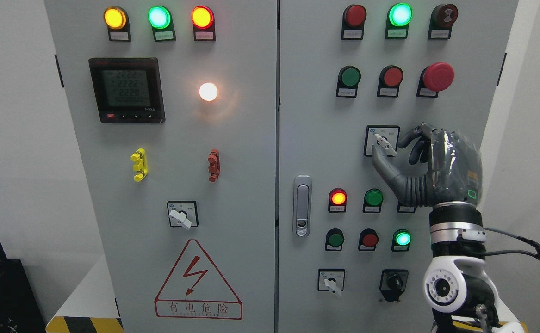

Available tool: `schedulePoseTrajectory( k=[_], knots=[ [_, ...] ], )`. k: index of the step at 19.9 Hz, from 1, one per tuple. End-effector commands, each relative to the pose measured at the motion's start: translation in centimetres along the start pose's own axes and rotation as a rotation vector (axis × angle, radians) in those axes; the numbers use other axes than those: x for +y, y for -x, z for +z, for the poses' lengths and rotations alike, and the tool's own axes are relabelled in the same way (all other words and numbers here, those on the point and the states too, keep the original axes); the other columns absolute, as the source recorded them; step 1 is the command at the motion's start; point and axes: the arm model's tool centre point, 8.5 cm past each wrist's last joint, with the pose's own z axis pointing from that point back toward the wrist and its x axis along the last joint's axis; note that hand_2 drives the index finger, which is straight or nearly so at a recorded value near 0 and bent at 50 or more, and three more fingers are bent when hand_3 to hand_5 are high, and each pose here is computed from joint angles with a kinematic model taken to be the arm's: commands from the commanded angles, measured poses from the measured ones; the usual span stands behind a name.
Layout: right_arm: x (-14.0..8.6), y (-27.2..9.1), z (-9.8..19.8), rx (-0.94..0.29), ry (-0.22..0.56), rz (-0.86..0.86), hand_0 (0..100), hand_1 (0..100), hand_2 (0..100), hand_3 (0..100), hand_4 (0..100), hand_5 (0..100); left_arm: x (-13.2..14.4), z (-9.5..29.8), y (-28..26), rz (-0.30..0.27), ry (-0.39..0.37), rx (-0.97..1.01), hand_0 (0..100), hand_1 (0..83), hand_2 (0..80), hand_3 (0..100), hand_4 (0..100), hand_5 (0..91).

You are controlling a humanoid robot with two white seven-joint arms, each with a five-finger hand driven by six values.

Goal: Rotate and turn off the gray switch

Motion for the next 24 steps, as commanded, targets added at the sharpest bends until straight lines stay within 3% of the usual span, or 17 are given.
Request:
schedulePoseTrajectory(
  k=[1,11,24],
  knots=[
    [0.40,-0.26,0.02,-0.004,-0.009,0.003,16,41,60,87,87,100,0.06,0.06,0.48,-0.003,-0.004,0.014,12,38.9,0.0,0,0,0.0],
    [0.36,-0.40,-0.18,-0.007,-0.007,0.005,16,42,61,88,88,100,0.06,0.06,0.48,-0.003,-0.004,0.014,12,38.9,0.0,0,0,0.0],
    [0.26,-0.37,-0.34,0.009,-0.004,0.002,24,45,62,89,88,100,0.06,0.06,0.48,-0.003,-0.004,0.014,12,38.9,0.0,0,0,0.0]
  ],
)
